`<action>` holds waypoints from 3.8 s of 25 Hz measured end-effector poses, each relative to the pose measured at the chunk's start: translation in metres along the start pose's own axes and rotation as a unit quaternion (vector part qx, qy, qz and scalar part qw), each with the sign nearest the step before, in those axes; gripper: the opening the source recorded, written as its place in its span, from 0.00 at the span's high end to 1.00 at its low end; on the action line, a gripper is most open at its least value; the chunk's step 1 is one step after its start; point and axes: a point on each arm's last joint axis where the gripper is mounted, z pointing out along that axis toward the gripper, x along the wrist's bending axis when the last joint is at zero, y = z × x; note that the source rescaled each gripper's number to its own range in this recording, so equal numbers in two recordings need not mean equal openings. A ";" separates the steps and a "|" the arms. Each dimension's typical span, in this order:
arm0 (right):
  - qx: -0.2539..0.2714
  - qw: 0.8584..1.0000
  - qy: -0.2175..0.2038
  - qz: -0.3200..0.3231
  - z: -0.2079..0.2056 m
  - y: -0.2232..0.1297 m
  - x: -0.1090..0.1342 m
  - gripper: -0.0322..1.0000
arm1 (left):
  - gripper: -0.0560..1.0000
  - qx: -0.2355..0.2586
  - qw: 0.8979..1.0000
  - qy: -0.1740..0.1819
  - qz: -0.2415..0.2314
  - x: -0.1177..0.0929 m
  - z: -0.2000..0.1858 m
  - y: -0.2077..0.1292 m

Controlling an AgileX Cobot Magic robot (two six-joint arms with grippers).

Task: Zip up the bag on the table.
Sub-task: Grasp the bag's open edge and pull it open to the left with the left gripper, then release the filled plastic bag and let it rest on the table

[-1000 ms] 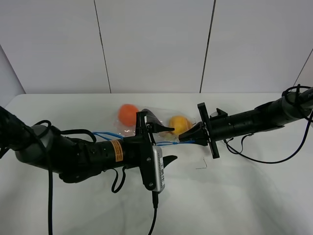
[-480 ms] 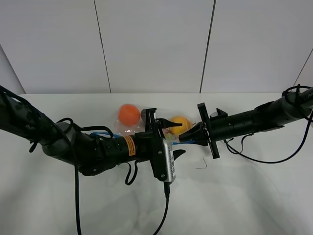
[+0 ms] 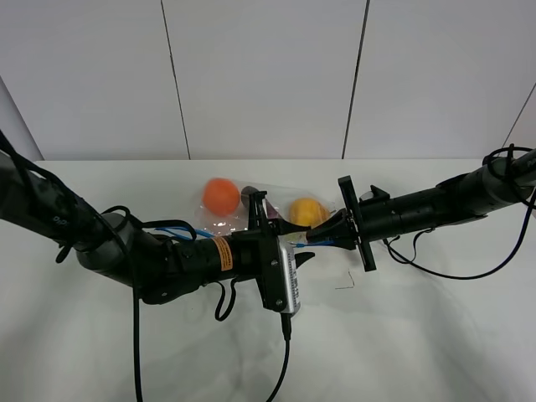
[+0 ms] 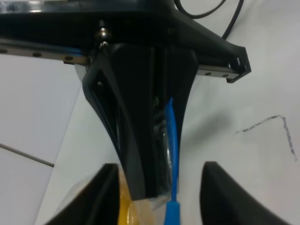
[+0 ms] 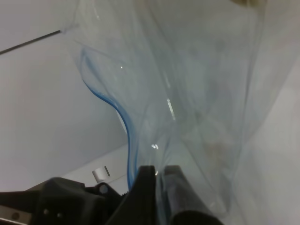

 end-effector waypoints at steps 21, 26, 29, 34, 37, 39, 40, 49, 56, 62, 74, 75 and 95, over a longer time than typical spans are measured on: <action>-0.002 1.000 -0.001 -0.001 0.000 0.000 0.000 0.97 | 0.95 0.008 1.000 -0.012 0.001 -0.002 0.000 -0.001; -0.002 1.000 -0.001 -0.002 0.000 0.000 0.000 0.97 | 0.95 0.013 1.000 -0.011 -0.003 -0.003 -0.001 -0.003; -0.002 1.000 -0.002 -0.003 0.001 0.000 0.000 0.97 | 0.95 0.022 1.000 -0.009 -0.008 -0.006 -0.006 -0.008; -0.006 1.000 -0.004 -0.003 0.001 0.001 0.000 0.97 | 0.95 0.054 0.998 -0.005 -0.011 -0.006 -0.020 -0.028; -0.009 1.000 -0.003 -0.002 0.001 0.001 0.000 0.97 | 0.95 0.078 0.997 0.007 -0.024 0.000 -0.030 -0.043; -0.012 1.000 -0.001 -0.001 0.002 0.002 0.000 0.97 | 0.95 0.093 0.995 0.017 -0.031 0.005 -0.037 -0.053; -0.013 1.000 0.000 0.000 0.002 0.002 0.001 0.97 | 0.95 0.100 0.994 0.020 -0.034 0.007 -0.041 -0.058; -0.018 1.000 0.007 0.003 0.002 0.003 0.002 0.97 | 0.95 0.163 0.984 0.058 -0.032 0.036 -0.073 -0.094; -0.018 1.000 0.011 0.004 0.002 0.003 0.003 0.97 | 0.95 0.195 0.976 0.087 -0.037 0.055 -0.096 -0.114; -0.022 1.000 0.015 0.004 0.002 0.004 0.005 0.97 | 0.95 0.217 0.970 0.103 -0.043 0.063 -0.112 -0.131; -0.018 1.000 0.011 0.002 0.002 0.003 0.004 0.97 | 0.95 0.256 0.956 0.123 -0.067 0.069 -0.130 -0.150; -0.018 1.000 0.011 0.002 0.002 0.003 0.004 0.97 | 0.95 0.256 0.956 0.123 -0.067 0.069 -0.130 -0.150; -0.009 1.000 0.000 -0.004 0.001 0.002 0.001 0.97 | 0.07 0.298 0.945 0.117 -0.074 0.068 -0.138 -0.160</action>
